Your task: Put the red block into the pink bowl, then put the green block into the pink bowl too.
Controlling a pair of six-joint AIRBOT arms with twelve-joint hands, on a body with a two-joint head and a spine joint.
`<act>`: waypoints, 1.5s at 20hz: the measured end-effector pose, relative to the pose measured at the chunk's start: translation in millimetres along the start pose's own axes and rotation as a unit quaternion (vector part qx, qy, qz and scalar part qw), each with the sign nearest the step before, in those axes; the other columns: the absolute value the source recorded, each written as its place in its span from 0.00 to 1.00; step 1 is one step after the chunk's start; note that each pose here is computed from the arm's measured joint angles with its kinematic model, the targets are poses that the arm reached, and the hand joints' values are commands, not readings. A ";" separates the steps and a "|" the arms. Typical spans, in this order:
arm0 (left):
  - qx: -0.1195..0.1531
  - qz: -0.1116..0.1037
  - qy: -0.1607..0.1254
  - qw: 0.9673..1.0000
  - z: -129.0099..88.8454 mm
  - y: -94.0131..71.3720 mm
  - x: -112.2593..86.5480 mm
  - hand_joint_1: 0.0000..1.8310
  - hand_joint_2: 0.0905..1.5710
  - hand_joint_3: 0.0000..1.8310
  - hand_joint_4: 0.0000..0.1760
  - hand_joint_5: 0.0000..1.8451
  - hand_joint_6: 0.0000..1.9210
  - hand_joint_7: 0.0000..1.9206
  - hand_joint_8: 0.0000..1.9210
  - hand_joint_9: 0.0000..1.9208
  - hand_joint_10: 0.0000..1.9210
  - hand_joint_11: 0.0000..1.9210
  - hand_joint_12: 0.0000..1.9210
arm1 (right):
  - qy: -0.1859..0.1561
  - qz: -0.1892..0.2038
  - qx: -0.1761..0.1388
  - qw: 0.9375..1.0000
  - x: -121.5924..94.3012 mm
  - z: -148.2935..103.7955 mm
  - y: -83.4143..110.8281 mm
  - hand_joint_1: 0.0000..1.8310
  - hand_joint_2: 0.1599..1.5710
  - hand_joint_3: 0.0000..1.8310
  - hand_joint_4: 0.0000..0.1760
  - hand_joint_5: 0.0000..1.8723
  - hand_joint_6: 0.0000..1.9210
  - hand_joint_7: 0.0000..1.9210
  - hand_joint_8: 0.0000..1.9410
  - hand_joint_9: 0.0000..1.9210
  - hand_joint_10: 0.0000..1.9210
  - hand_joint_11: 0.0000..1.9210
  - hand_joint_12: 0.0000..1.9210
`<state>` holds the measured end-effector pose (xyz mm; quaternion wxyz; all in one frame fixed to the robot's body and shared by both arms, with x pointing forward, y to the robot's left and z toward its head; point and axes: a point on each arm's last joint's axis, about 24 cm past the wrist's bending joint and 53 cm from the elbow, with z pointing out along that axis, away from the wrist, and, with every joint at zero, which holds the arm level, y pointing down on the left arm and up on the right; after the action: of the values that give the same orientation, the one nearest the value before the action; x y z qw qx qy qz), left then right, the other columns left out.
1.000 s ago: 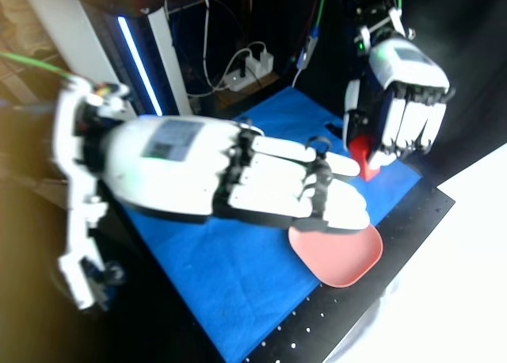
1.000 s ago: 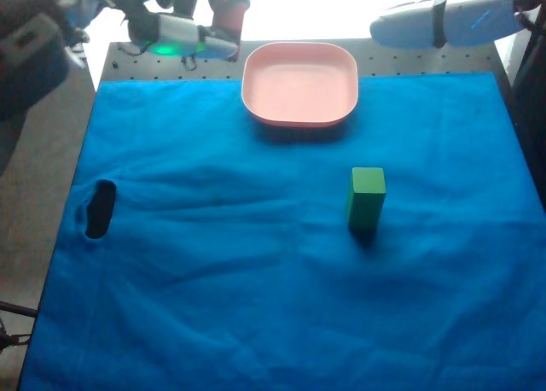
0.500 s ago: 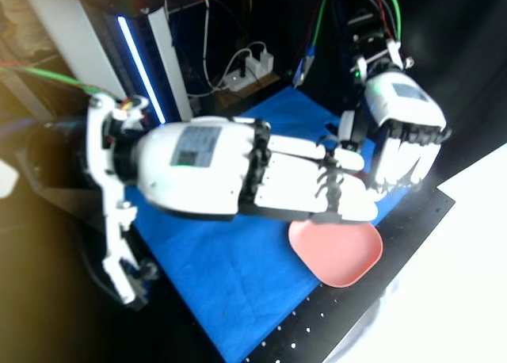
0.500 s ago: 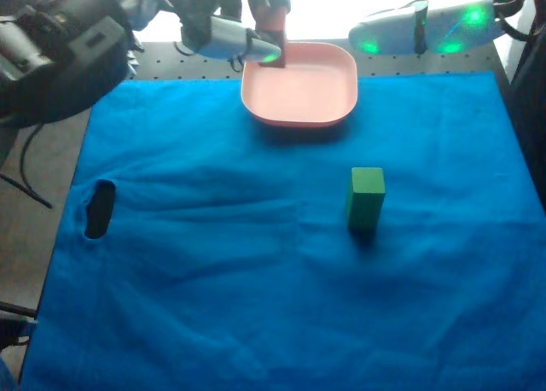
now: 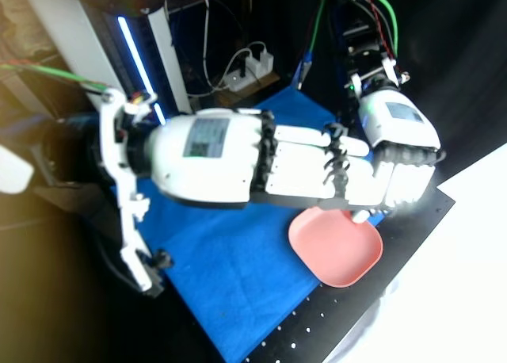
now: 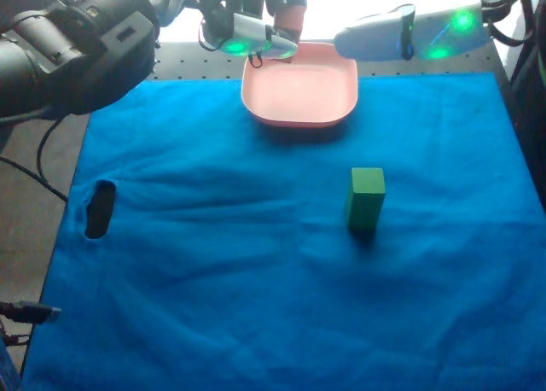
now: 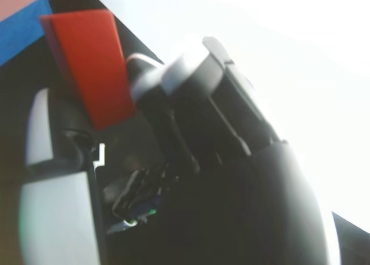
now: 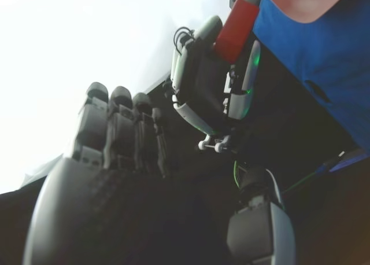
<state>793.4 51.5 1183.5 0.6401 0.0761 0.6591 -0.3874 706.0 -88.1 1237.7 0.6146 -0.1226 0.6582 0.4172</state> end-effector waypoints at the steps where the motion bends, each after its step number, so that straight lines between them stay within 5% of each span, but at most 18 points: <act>1: -0.003 0.000 0.003 1.000 1.3 0.9 2.7 0.69 0.66 0.00 0.00 0.57 0.35 0.57 0.52 0.58 0.45 0.45 0.77 | 0.000 0.001 -0.003 1.000 0.3 0.1 2.7 0.00 0.60 0.00 0.00 0.04 0.00 0.05 0.00 0.05 0.00 0.04 0.02; 7: -0.024 -0.010 0.005 1.000 3.6 14.4 4.8 0.69 0.66 0.00 0.00 0.55 0.40 0.59 0.46 0.60 0.38 0.46 0.71 | -0.006 0.003 -0.014 1.000 -2.0 -1.8 10.9 0.00 0.61 0.00 0.00 0.04 0.00 0.04 0.00 0.05 0.00 0.03 0.02; 10: -0.036 -0.023 0.014 0.999 1.8 22.8 16.6 0.70 0.66 0.00 0.00 0.58 0.31 0.58 0.52 0.62 0.58 0.56 0.82 | -0.006 0.003 -0.020 1.000 -1.0 -1.6 15.1 0.00 0.60 0.00 0.00 0.04 0.00 0.05 0.00 0.05 0.00 0.03 0.01; 14: -0.046 -0.046 0.025 0.998 2.0 30.0 34.1 0.70 0.67 0.00 0.00 0.57 0.32 0.57 0.54 0.65 0.71 0.64 0.87 | -0.006 0.003 -0.021 1.000 -0.8 -1.6 16.2 0.00 0.62 0.00 0.06 0.05 0.01 0.05 0.00 0.06 0.00 0.04 0.02; 16: -0.047 -0.049 0.030 0.997 2.8 29.4 38.2 0.70 0.67 0.00 0.00 0.58 0.31 0.57 0.54 0.63 0.71 0.62 0.88 | -0.005 0.003 -0.022 1.000 -0.4 -1.6 16.6 0.00 0.61 0.00 0.09 0.05 0.01 0.06 0.00 0.06 0.00 0.04 0.02; 18: -0.046 -0.050 0.029 0.997 3.3 28.3 38.4 0.69 0.66 0.00 0.00 0.57 0.35 0.59 0.49 0.61 0.52 0.56 0.75 | -0.004 0.002 -0.023 1.000 -0.2 -1.6 16.9 0.00 0.60 0.00 0.03 0.05 0.00 0.06 0.01 0.06 0.00 0.05 0.02; 21: -0.049 -0.051 0.028 0.997 3.5 30.7 37.9 0.69 0.66 0.00 0.00 0.58 0.34 0.59 0.48 0.63 0.45 0.55 0.72 | -0.005 0.003 -0.023 1.000 -0.2 -1.5 17.0 0.00 0.60 0.00 0.14 0.06 0.00 0.07 0.00 0.06 0.00 0.04 0.02; 23: -0.049 -0.052 0.029 0.997 3.3 30.7 39.9 0.69 0.66 0.00 0.00 0.58 0.34 0.59 0.49 0.63 0.47 0.55 0.73 | -0.004 0.003 -0.023 1.000 0.2 -1.2 17.3 0.00 0.60 0.00 0.11 0.06 0.01 0.07 0.00 0.07 0.00 0.05 0.03; 25: -0.053 -0.052 0.034 0.997 1.7 33.7 44.0 0.70 0.67 0.00 0.00 0.56 0.35 0.58 0.50 0.62 0.58 0.57 0.81 | -0.005 0.003 -0.027 1.000 0.8 -0.4 19.8 0.00 0.61 0.00 0.10 0.06 0.00 0.07 0.00 0.07 0.00 0.05 0.03; 26: -0.054 -0.052 0.035 0.997 1.3 34.5 45.2 0.60 0.64 0.00 0.00 0.48 0.16 0.51 0.24 0.52 0.36 0.43 0.67 | -0.005 0.003 -0.027 1.000 0.5 -0.4 19.9 0.00 0.61 0.00 0.15 0.06 0.00 0.07 0.00 0.07 0.01 0.06 0.03; 27: -0.054 -0.052 0.036 0.997 1.2 34.7 45.4 0.57 0.61 0.00 0.00 0.43 0.05 0.46 0.07 0.46 0.16 0.30 0.55 | -0.005 0.003 -0.028 1.000 0.5 -0.4 20.1 0.00 0.60 0.00 0.12 0.07 0.01 0.08 0.00 0.08 0.01 0.06 0.03; 30: -0.054 -0.052 0.035 0.997 1.2 34.9 45.0 0.55 0.58 0.00 0.00 0.28 0.00 0.29 0.00 0.30 0.00 0.13 0.38 | -0.005 0.002 -0.029 1.000 0.9 -0.2 20.6 0.00 0.59 0.00 0.15 0.07 0.01 0.08 0.00 0.08 0.00 0.06 0.03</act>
<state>807.6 57.0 1128.6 0.5987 0.0203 0.7044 -0.3809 691.8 -75.2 1245.0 0.6134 -0.1371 0.6431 0.4374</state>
